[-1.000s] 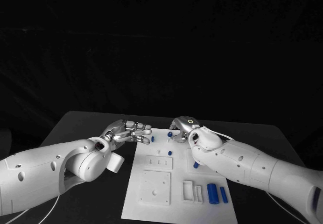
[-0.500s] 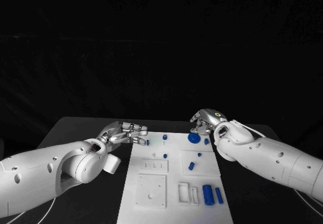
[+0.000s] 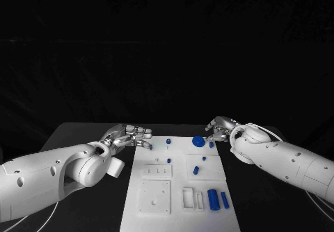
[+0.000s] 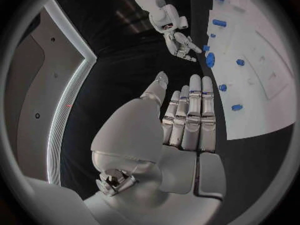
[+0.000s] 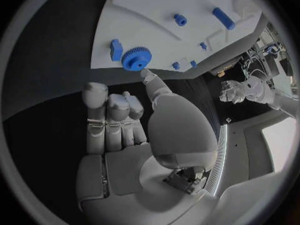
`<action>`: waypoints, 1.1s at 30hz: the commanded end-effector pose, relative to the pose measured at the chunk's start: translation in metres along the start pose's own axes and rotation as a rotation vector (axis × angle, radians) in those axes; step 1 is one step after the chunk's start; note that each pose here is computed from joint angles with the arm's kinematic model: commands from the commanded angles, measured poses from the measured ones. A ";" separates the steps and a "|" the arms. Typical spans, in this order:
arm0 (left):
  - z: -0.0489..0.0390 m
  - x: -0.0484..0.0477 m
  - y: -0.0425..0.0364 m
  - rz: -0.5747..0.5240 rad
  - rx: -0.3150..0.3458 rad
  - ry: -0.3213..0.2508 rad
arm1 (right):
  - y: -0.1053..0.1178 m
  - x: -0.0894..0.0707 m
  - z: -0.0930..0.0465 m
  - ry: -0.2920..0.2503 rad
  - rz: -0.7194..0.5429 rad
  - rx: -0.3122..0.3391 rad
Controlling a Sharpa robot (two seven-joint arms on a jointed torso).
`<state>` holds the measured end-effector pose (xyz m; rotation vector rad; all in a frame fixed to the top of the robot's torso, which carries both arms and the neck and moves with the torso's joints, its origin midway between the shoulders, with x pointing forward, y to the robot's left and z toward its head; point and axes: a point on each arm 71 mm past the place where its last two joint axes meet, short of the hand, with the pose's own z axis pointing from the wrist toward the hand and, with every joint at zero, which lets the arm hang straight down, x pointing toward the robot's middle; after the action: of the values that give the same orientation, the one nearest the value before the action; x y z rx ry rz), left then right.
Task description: Assemble the parts on the task board
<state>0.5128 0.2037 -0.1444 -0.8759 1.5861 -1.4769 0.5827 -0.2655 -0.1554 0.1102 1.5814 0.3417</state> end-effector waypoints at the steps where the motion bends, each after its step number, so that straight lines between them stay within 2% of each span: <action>1: 0.0017 0.0027 -0.0019 -0.006 0.015 0.017 | 0.003 0.008 0.003 0.083 0.024 -0.016; 14: 0.0028 0.0039 -0.0017 -0.006 0.013 0.021 | 0.010 0.018 0.012 0.101 0.030 -0.012; 33: 0.0022 0.0059 -0.0021 -0.008 0.012 0.028 | 0.012 0.024 0.017 0.127 0.009 0.001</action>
<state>0.5129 0.2000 -0.1446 -0.8716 1.5920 -1.4842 0.5968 -0.2463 -0.1736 0.1219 1.6861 0.3645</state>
